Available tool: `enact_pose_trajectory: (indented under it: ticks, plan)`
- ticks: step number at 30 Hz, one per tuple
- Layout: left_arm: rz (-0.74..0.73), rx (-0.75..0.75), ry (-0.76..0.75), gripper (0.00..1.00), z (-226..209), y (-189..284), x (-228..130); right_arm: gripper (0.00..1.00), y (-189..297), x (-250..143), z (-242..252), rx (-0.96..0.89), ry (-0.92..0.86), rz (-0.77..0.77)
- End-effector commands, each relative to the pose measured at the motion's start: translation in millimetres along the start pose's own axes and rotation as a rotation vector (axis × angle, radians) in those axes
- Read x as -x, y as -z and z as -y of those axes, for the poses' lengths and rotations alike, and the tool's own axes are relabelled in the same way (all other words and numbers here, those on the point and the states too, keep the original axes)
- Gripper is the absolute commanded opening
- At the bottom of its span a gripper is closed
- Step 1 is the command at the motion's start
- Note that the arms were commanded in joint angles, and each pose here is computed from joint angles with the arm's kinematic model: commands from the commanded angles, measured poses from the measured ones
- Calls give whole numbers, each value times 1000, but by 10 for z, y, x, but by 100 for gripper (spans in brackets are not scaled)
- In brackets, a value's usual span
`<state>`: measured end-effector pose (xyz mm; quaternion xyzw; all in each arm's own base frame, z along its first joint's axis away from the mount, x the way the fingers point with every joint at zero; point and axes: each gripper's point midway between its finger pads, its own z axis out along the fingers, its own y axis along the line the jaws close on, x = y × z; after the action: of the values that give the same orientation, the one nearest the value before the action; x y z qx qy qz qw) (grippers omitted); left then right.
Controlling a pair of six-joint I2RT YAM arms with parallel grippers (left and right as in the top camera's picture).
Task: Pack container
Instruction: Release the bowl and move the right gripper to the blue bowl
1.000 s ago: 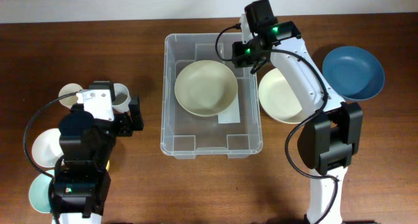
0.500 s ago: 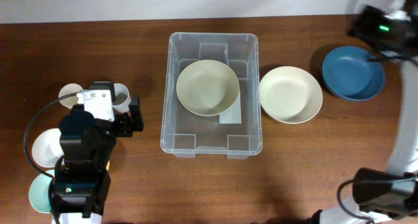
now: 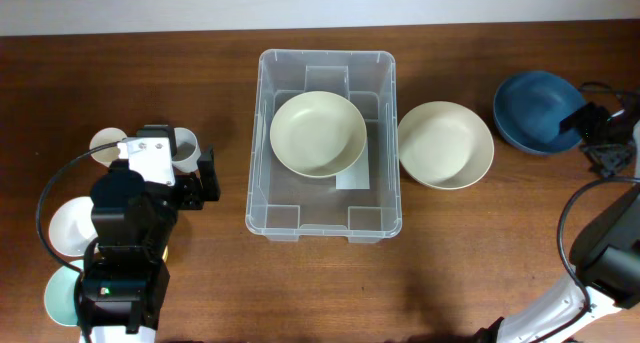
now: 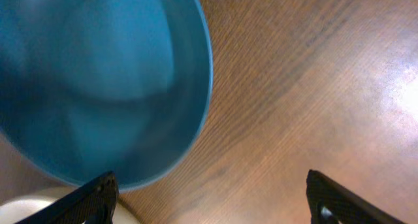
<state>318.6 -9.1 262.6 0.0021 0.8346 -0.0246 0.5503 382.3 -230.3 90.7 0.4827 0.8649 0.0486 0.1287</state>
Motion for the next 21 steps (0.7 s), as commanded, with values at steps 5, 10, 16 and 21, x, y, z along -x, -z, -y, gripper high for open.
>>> enact_pose_trajectory:
  ticks: [5, 10, 16, 21]
  plan:
    - [20, 8, 15, 100, -20, 32, 89, 88, -487, -87, -27, 56, 14, 28]
    - [20, 8, 15, 100, -20, 31, 89, 88, -788, -79, -12, 64, 17, 44]
    - [21, 8, 15, 100, -19, 32, 90, 72, -913, -73, -105, 77, 38, 55]
    - [21, 8, 15, 100, -19, 32, 91, 33, -913, -74, -115, 78, 40, 56]
